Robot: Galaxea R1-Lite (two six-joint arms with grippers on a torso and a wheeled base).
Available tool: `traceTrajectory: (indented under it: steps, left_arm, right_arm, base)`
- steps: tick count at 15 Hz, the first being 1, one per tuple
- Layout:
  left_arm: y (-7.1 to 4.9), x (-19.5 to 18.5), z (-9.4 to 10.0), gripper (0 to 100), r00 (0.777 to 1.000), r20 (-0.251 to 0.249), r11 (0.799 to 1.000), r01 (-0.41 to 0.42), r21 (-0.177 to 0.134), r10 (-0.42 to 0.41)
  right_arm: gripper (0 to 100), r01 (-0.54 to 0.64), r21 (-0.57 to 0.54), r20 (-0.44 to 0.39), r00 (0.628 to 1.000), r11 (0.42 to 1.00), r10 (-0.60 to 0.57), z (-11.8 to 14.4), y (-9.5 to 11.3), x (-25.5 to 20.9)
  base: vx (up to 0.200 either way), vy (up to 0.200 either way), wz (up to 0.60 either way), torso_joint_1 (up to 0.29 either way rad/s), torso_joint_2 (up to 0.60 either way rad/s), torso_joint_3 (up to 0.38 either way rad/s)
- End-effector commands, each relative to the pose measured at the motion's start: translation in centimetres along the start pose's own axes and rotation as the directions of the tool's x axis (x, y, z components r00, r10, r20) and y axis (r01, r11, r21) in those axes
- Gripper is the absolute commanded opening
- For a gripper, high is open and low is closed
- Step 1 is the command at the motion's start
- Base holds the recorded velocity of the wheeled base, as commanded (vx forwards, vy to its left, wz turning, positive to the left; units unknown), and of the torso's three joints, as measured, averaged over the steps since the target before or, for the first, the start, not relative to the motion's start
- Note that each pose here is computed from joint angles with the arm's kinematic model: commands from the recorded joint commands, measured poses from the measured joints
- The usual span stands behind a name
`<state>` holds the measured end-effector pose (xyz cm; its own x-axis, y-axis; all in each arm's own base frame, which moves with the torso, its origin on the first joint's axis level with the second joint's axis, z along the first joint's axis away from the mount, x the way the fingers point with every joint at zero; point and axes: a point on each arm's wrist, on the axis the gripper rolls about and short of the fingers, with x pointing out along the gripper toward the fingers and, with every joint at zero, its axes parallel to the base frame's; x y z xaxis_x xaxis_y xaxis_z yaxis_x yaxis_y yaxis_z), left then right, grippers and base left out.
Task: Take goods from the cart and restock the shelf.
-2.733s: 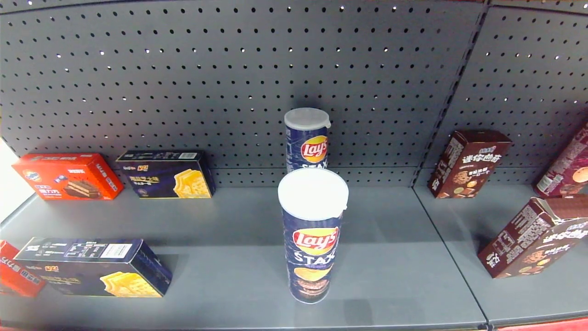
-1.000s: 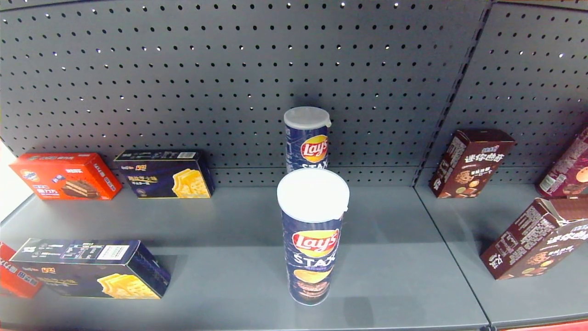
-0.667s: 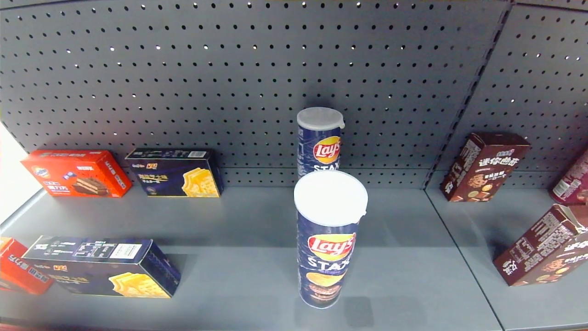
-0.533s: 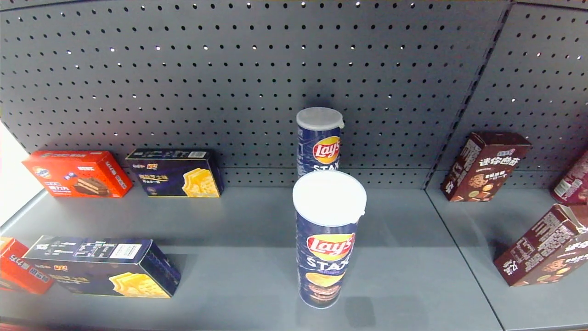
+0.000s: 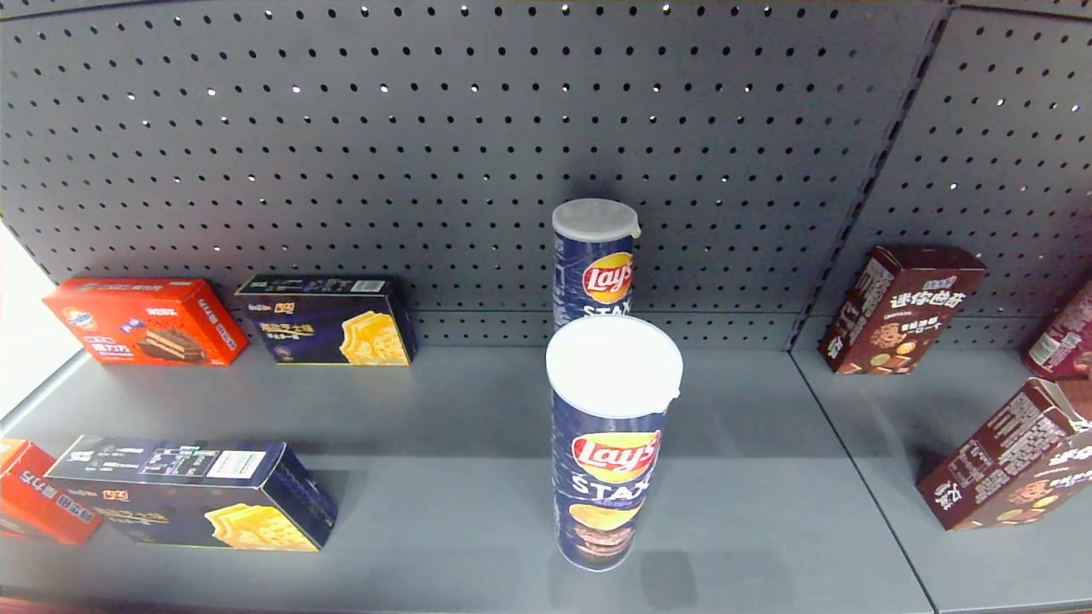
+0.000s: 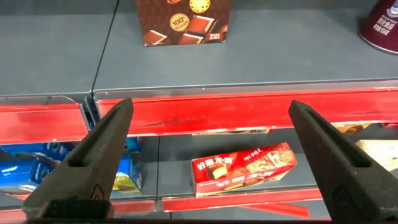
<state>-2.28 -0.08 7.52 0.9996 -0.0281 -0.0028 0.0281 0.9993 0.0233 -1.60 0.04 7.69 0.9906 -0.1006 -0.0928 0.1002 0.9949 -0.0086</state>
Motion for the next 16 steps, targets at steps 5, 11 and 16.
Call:
traceTrajectory:
  steps: [5, 11, 16]
  left_arm:
    - [0.01, 0.0, 0.0, 100, 1.0, 0.0, 1.0, -0.007, 0.0, 0.007]
    - [0.01, 0.01, 0.0, 100, 1.0, -0.002, 1.0, -0.003, 0.0, 0.003]
    - [0.0, 0.01, 0.0, 100, 1.0, -0.002, 1.0, -0.002, 0.004, 0.002]
  right_arm:
    - [100, 0.0, 0.0, -0.001, 1.0, 1.0, 0.0, 0.0, 0.0, 0.01]
    - [100, -0.071, -0.004, 0.09, 0.993, 0.997, 0.071, -0.24, -0.18, -0.65]
    - [100, -0.071, -0.004, 0.09, 0.993, 0.997, 0.071, -0.24, -0.18, -0.65]
  base:
    - [0.0, 0.0, 0.0, 0.0, 0.0, 0.0]
    - [0.0, 0.0, 0.0, 0.0, 0.0, 0.0]
    - [0.0, 0.0, 0.0, 0.0, 0.0, 0.0]
